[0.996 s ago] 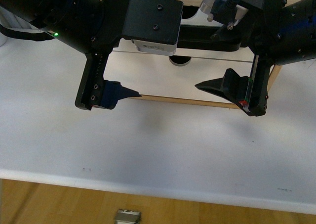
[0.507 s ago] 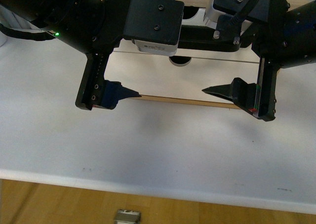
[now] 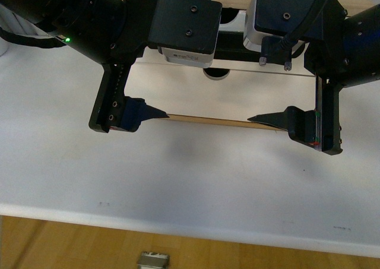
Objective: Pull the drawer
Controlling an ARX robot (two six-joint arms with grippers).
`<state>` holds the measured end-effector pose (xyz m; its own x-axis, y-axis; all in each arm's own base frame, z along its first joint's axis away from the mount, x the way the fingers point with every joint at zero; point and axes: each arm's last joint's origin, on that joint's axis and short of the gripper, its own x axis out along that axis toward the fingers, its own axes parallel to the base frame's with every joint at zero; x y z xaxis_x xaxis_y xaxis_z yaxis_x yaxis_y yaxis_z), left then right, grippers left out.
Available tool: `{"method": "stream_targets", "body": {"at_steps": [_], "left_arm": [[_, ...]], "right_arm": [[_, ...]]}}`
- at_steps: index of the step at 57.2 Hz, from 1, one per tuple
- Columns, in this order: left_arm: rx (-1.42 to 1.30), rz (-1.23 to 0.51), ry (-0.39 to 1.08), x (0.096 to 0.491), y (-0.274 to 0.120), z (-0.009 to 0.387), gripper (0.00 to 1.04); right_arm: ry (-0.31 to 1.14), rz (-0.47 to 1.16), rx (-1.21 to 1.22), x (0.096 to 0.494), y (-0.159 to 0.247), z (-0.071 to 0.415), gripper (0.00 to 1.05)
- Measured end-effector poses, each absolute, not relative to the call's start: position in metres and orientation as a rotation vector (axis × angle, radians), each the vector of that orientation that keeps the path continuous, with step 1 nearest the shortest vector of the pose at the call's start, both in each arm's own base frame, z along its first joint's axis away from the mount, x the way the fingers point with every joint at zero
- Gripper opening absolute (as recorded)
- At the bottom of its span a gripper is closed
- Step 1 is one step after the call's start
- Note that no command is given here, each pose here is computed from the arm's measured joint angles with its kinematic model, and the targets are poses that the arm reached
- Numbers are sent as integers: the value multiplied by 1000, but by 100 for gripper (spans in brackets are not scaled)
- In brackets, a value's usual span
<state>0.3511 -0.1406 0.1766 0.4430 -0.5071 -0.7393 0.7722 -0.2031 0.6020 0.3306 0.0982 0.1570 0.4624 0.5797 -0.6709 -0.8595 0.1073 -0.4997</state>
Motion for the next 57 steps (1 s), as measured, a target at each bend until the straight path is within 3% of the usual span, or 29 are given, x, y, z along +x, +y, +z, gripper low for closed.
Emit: {"method": "stream_targets", "body": {"at_steps": [34, 57], "left_arm": [[1326, -1225, 291, 333, -142, 175, 99], [1327, -1265, 300, 301, -140, 176, 99]], "right_arm": [[362, 1150, -984, 320, 98, 160, 96], [381, 1205, -979, 288, 97, 162, 96]]}}
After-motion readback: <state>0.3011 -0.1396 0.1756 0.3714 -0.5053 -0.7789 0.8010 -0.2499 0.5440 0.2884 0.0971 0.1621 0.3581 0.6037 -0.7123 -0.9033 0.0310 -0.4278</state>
